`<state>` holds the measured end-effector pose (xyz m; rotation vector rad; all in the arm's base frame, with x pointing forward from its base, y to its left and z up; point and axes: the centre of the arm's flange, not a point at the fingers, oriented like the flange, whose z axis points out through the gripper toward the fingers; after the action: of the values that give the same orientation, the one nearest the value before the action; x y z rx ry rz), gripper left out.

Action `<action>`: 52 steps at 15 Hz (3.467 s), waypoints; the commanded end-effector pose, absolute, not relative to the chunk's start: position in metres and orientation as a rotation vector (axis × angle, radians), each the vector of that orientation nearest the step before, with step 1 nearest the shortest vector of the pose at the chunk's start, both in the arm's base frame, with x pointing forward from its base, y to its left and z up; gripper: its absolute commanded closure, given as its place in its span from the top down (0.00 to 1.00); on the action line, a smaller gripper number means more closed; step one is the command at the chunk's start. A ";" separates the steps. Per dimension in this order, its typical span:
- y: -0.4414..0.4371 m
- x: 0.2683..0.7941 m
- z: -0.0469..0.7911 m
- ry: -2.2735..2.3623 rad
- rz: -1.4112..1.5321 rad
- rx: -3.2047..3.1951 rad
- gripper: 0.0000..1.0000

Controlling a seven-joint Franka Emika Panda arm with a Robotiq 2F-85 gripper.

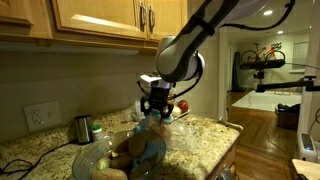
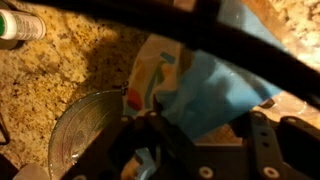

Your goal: Remove some potatoes from the plastic and put them into the bowl

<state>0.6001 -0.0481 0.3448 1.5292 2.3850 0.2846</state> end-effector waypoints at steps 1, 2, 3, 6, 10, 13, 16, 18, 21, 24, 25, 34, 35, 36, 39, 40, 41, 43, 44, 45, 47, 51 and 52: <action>-0.054 0.594 0.343 2.378 0.272 1.533 0.33; -0.054 0.594 0.342 2.378 0.272 1.532 0.27; -0.053 0.594 0.343 2.376 0.273 1.531 0.20; -0.055 0.594 0.345 2.368 0.269 1.530 0.02; -0.063 0.595 0.352 2.338 0.252 1.521 0.00; -0.077 0.597 0.358 2.304 0.229 1.523 0.01; -0.098 0.597 0.368 2.250 0.194 1.535 0.01; -0.112 0.597 0.374 2.216 0.178 1.547 0.00; -0.131 0.598 0.380 2.166 0.142 1.564 0.00; -0.148 0.600 0.382 2.118 0.098 1.587 0.00; -0.154 0.601 0.381 2.103 0.078 1.596 0.00; -0.171 0.594 0.378 2.058 0.010 1.677 0.38; -0.166 0.593 0.380 2.063 0.017 1.677 0.45; -0.159 0.593 0.384 2.075 0.028 1.681 0.51; -0.135 0.592 0.392 2.109 0.063 1.693 0.71; -0.128 0.592 0.393 2.116 0.066 1.706 0.77; -0.121 0.591 0.394 2.134 0.072 1.720 0.83; -0.108 0.589 0.396 2.163 0.083 1.752 0.96; -0.102 0.588 0.398 2.175 0.085 1.763 0.99; -0.097 0.587 0.400 2.181 0.088 1.777 1.00; -0.090 0.584 0.405 2.185 0.096 1.804 1.00; -0.083 0.580 0.415 2.143 0.085 1.908 1.00; -0.082 0.579 0.416 2.104 0.081 1.964 1.00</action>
<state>0.5917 -0.0880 0.4001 1.8293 2.1849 0.0848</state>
